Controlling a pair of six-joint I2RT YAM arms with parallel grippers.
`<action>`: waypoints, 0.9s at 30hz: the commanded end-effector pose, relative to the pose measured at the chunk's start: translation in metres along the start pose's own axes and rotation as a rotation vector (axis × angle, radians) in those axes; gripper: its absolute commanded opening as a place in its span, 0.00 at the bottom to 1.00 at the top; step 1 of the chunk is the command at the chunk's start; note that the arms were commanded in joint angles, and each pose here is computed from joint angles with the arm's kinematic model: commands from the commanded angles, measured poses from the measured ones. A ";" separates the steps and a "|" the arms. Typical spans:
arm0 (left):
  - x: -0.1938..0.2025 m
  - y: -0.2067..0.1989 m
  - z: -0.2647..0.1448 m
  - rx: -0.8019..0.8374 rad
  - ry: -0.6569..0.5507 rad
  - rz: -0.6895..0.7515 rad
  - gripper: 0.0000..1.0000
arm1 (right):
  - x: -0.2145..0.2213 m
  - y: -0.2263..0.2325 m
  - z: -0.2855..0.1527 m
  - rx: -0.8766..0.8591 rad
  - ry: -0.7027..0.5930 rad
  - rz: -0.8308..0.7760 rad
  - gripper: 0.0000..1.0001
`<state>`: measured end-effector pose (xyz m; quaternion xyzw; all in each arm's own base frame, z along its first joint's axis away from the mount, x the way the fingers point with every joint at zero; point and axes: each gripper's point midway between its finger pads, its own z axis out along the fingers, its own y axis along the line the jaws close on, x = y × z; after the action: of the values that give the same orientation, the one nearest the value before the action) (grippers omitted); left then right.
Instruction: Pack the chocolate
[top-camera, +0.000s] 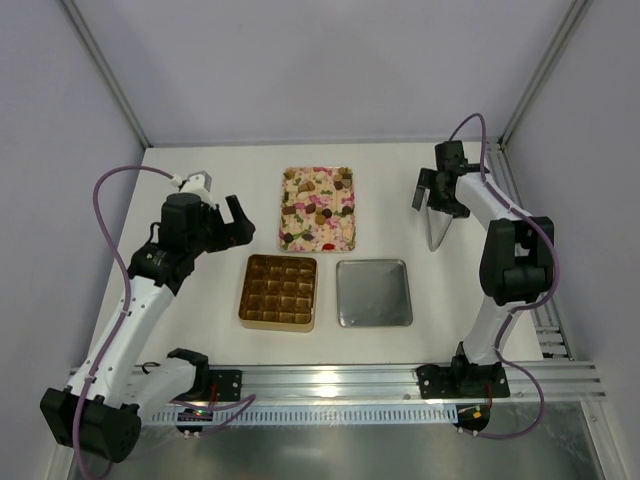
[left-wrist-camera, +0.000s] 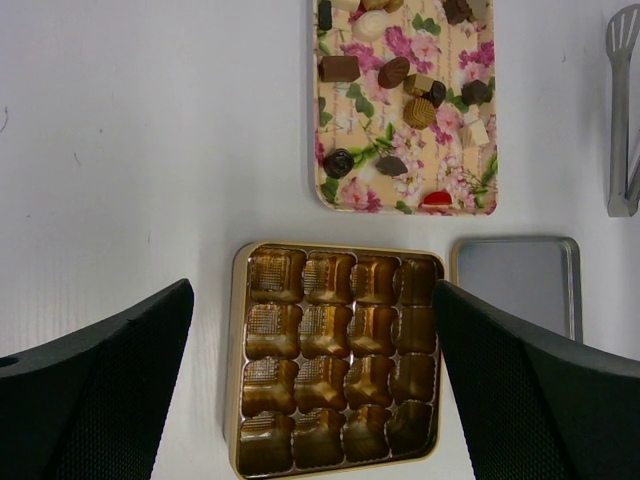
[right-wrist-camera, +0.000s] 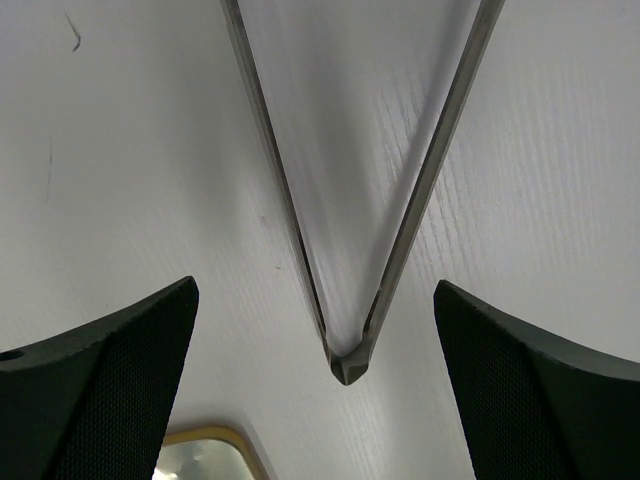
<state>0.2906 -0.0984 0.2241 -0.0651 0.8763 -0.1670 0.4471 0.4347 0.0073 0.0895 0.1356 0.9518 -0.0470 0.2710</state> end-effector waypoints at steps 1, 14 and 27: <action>-0.009 -0.005 -0.003 0.028 -0.040 0.000 1.00 | 0.000 -0.006 0.001 -0.004 -0.005 -0.008 1.00; -0.008 -0.003 -0.001 0.016 -0.036 0.003 1.00 | 0.012 -0.013 0.033 -0.016 0.069 0.000 1.00; -0.006 -0.001 0.002 0.005 -0.022 0.002 1.00 | 0.025 -0.006 0.058 -0.035 0.138 -0.016 1.00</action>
<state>0.2907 -0.0985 0.2237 -0.0651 0.8767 -0.1668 0.4465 0.4281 -0.0034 0.0203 0.1317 0.9725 -0.0300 0.1896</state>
